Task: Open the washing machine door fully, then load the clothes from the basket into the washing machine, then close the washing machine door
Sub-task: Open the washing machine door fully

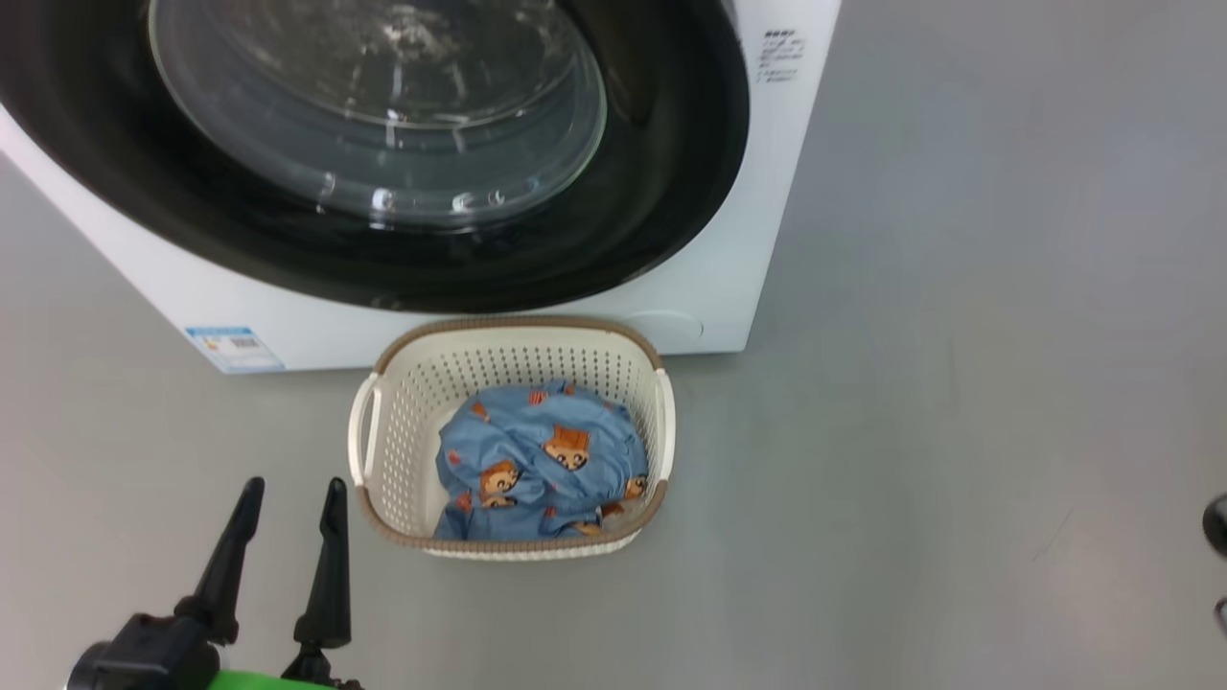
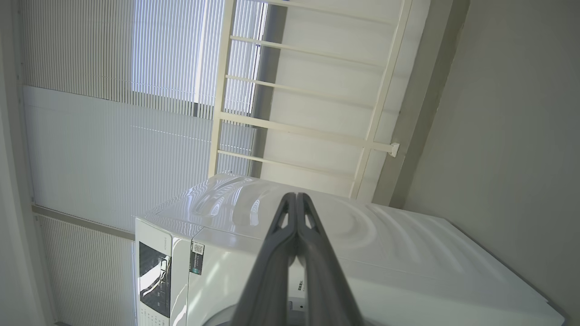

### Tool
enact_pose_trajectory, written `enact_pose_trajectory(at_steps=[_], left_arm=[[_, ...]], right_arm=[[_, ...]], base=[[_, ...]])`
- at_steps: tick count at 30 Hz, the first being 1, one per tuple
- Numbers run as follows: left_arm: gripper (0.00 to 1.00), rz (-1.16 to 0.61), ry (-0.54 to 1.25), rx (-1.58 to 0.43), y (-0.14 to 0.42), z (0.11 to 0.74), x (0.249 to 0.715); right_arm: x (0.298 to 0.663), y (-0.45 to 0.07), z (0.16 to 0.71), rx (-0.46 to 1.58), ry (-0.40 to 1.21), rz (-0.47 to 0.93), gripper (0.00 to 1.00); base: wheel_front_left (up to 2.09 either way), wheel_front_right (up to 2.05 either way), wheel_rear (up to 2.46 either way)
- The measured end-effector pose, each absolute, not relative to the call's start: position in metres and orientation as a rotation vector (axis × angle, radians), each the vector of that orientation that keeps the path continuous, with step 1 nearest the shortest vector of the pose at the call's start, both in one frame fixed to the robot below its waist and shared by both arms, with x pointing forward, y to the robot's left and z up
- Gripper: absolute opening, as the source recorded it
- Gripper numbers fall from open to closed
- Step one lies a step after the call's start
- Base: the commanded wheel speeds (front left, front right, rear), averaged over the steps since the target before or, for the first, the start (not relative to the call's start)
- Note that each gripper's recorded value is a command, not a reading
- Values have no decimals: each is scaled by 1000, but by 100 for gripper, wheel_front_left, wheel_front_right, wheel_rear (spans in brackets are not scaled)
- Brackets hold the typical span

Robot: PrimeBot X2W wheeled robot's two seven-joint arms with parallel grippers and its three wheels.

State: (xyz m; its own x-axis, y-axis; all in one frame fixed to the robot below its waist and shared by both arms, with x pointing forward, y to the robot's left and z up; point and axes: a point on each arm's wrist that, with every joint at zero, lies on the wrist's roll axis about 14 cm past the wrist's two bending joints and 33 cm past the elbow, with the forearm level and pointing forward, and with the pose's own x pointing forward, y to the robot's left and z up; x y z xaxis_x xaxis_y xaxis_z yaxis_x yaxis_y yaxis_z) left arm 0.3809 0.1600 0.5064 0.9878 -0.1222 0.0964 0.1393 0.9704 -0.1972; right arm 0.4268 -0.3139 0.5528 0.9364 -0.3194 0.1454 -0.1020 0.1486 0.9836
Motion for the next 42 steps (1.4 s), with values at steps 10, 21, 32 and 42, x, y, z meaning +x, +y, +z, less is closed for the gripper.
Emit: enact_pose_trajectory(at_steps=[10,21,32,42], left_arm=[[100,-129,-38,-184,165,489,394],[100,-81,-3,-168,181,477,395],[100,-19,46,-163,195,461,391],[100,23,79,-160,203,449,392]], right_arm=[[495,-292,545,1528,-224,-31,0],[563,-223,559,1552,-76,213,0],[608,-159,568,1534,51,431,0],[637,-118,558,1506,140,536,0]], base=[[0,0,0],[0,0,0],[0,0,0],[0,0,0]])
